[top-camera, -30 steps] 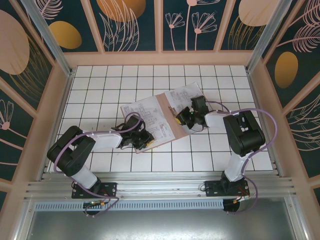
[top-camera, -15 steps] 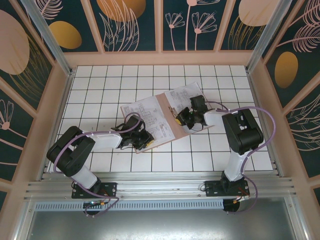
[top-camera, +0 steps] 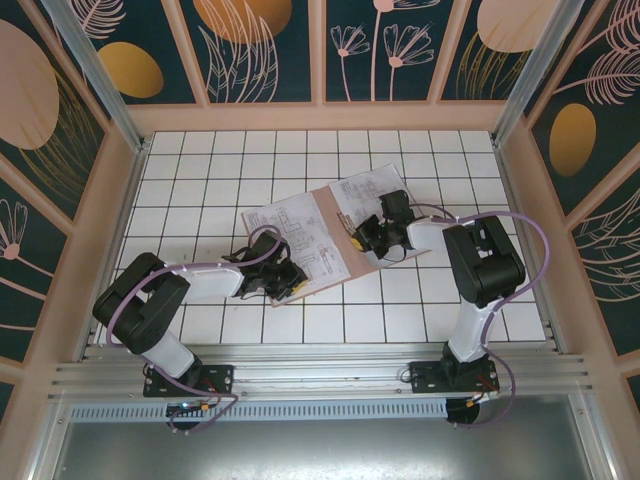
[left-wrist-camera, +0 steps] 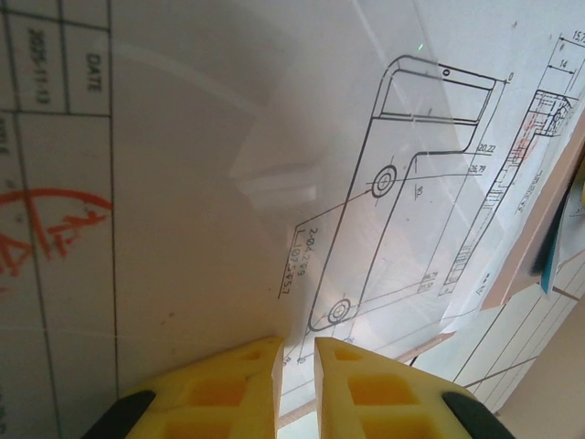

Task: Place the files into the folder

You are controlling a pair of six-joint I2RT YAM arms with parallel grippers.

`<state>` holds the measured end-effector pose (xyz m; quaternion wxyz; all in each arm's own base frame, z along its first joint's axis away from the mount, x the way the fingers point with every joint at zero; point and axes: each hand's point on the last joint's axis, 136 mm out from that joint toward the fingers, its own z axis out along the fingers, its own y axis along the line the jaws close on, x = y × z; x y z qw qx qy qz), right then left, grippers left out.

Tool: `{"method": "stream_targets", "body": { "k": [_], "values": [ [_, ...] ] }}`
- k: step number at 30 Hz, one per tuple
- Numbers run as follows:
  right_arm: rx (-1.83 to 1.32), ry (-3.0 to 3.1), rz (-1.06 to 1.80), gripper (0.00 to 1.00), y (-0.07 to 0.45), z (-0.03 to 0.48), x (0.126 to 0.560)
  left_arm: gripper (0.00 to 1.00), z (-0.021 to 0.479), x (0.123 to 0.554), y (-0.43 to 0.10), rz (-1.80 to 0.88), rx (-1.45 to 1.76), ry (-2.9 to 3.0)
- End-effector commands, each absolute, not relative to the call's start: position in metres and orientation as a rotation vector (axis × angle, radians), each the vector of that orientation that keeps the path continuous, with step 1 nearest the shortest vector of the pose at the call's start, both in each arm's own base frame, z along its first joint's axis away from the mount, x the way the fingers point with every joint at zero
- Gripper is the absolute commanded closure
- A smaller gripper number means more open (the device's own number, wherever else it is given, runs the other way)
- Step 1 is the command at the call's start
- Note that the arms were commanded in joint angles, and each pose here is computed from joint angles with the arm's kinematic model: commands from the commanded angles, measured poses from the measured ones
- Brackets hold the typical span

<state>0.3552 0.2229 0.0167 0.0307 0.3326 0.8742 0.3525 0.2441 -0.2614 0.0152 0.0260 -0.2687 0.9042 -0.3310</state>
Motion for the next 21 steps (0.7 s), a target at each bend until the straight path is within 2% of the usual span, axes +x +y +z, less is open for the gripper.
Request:
{"method": "stream_targets", "body": {
  "k": [1,13,21],
  "values": [
    [1.388,2.846,0.501,1.00,0.153,-0.060,0.298,0.82,-0.003,0.227,-0.243,-0.885,-0.910,2.853],
    [1.332,2.938,0.359,1.00,0.165,-0.063,0.286,0.82,-0.003,0.232,-0.249,-0.908,-0.896,2.852],
    [1.277,2.907,0.515,1.00,0.188,-0.039,0.301,0.82,-0.004,0.233,-0.253,-0.924,-0.886,2.859]
  ]
}}
